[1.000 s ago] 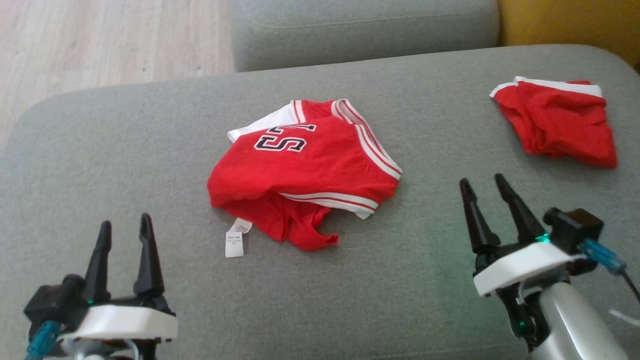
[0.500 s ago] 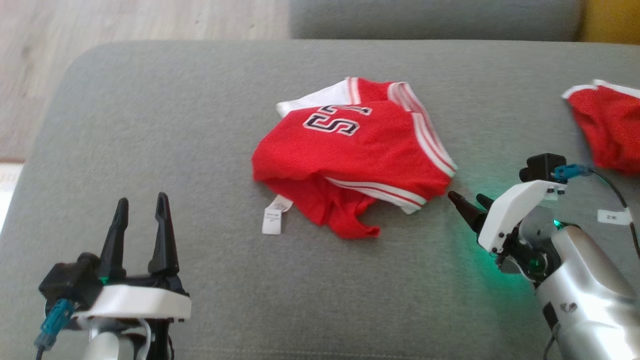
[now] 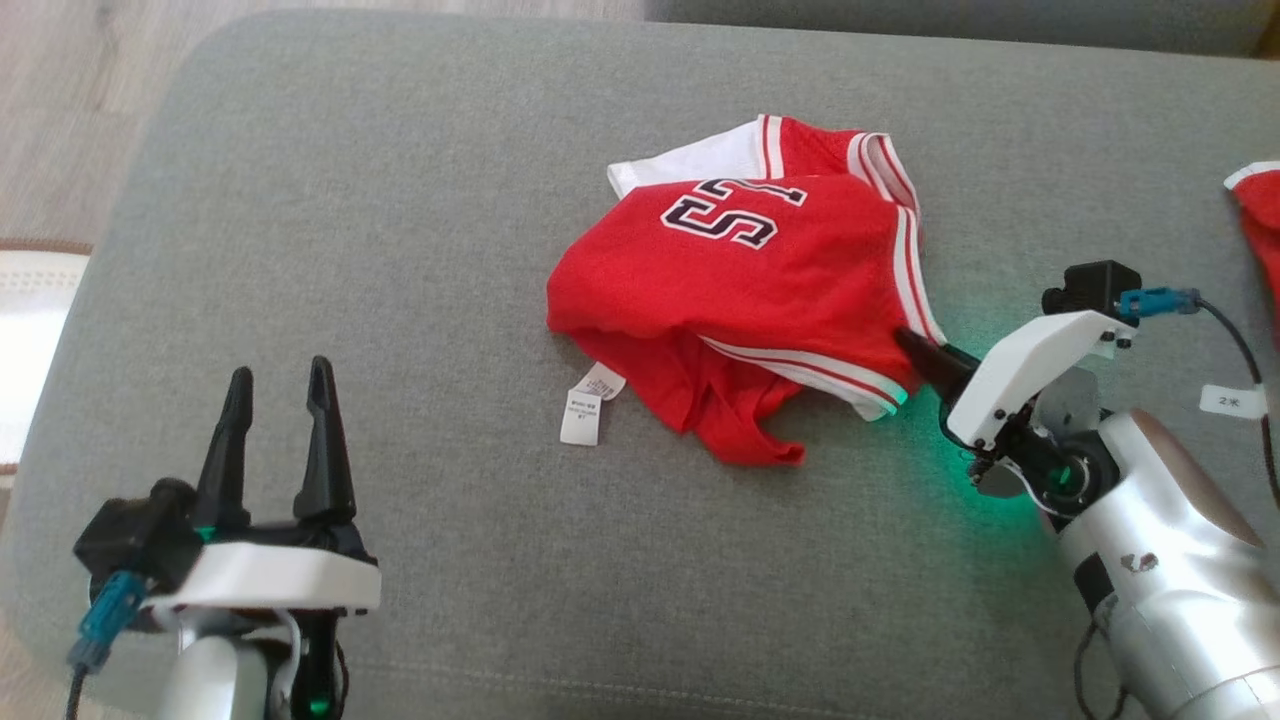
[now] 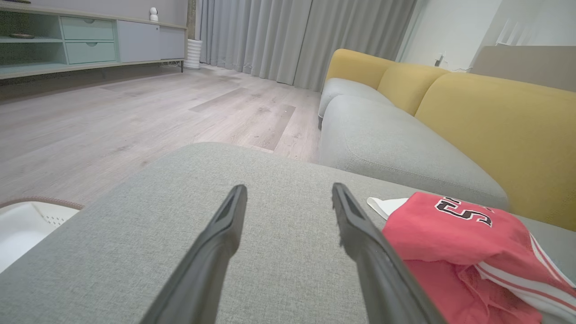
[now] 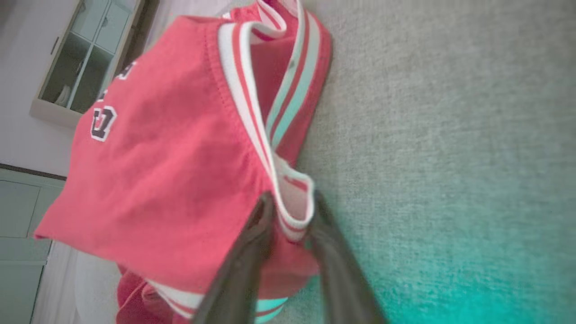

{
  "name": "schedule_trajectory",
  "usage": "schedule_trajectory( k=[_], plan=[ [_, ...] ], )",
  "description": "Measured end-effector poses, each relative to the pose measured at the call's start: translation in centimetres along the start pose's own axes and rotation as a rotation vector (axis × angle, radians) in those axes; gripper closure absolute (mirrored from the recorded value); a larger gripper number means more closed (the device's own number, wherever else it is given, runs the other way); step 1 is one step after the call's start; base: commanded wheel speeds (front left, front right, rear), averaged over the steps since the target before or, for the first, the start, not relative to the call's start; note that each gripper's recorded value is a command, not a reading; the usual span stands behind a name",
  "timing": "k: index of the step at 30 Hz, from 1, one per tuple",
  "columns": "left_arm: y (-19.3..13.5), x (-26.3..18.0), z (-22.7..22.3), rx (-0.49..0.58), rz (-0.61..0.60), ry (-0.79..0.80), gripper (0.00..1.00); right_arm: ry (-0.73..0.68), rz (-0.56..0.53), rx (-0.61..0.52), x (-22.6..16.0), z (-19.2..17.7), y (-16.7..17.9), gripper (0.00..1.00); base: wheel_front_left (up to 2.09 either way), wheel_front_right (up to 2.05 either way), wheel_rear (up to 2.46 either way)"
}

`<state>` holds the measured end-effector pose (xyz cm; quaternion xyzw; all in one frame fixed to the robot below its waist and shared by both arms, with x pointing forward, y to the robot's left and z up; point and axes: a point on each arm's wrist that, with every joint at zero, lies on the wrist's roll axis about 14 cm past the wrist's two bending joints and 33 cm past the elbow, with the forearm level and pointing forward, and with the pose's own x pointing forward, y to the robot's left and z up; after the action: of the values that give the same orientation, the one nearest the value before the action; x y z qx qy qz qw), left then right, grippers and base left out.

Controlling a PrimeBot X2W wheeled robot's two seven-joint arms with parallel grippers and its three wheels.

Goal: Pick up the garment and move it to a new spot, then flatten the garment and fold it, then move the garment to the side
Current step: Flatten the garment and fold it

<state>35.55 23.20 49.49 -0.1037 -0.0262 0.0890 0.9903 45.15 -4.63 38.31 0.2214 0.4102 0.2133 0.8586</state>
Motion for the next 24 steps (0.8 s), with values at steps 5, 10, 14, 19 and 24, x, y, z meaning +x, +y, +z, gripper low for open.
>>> schedule_trajectory(
  k=[5,10,14,19,24],
  plan=[
    [-0.7,0.1,0.2,-0.008,-0.026,-0.008,0.0,-0.136,0.013,-0.07,-1.6,2.6,0.5,1.0,0.0,0.0,0.0],
    [-1.9,0.4,0.3,-0.019,-0.063,-0.014,0.0,-0.252,-0.026,-0.141,-4.2,6.0,-0.9,1.0,0.0,0.0,0.0],
    [-3.4,0.9,0.1,-0.031,-0.107,-0.012,0.0,-0.317,-0.114,-0.197,-7.5,9.6,-3.7,1.0,0.0,0.0,0.0],
    [-4.4,1.3,-1.1,-0.036,-0.134,0.022,0.0,-0.276,-0.286,-0.218,-10.0,9.8,-9.9,1.0,0.0,0.0,0.0],
    [-4.4,1.5,-2.3,-0.036,-0.135,0.057,0.0,-0.225,-0.383,-0.225,-10.6,8.7,-13.3,0.0,0.0,0.0,0.0]
  ],
)
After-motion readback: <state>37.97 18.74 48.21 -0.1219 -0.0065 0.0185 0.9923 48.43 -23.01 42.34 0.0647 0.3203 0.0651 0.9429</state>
